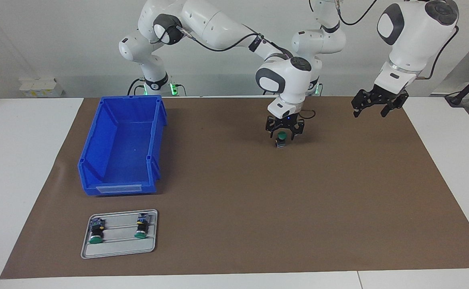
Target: Place and press button with both arms
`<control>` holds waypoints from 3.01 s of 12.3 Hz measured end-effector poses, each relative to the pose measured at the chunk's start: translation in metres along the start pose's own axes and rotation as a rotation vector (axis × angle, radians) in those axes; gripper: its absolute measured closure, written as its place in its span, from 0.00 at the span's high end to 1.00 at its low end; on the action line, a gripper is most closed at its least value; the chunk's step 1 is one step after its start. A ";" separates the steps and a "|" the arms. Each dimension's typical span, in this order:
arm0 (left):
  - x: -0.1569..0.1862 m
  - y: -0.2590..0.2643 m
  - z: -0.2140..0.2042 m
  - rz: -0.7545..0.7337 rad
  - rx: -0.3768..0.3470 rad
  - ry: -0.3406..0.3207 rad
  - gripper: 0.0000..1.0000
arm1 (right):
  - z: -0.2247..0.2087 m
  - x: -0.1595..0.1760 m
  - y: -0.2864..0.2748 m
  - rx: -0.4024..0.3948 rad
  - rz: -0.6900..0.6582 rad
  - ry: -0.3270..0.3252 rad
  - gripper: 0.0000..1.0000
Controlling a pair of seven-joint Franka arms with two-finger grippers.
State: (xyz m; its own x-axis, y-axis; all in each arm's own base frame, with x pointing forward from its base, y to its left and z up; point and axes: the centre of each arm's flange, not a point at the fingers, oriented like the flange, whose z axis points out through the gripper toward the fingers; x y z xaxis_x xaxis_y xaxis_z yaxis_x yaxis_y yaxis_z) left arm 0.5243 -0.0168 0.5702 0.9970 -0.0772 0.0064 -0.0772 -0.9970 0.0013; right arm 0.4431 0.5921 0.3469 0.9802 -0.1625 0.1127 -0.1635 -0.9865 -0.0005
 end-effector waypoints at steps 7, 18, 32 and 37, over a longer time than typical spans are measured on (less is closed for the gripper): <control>-0.004 0.004 0.008 0.022 0.000 -0.021 1.00 | 0.001 -0.004 -0.001 0.013 -0.006 0.000 0.41; -0.013 -0.002 0.009 0.012 -0.002 -0.025 1.00 | -0.104 0.102 0.122 0.052 0.203 0.083 0.41; -0.013 -0.002 0.009 0.012 -0.002 -0.025 1.00 | -0.169 0.234 0.449 -0.009 0.258 0.076 0.41; -0.013 -0.002 0.009 0.012 -0.002 -0.024 1.00 | -0.115 0.270 0.539 -0.017 0.230 0.056 0.41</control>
State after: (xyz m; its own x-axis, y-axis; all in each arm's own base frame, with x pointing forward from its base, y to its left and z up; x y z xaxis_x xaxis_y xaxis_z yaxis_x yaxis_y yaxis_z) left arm 0.5114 -0.0140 0.5612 0.9959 -0.0891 -0.0181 -0.0890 -0.9960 0.0032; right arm 0.6065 0.0188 0.4914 0.9091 -0.3817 0.1667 -0.3846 -0.9229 -0.0155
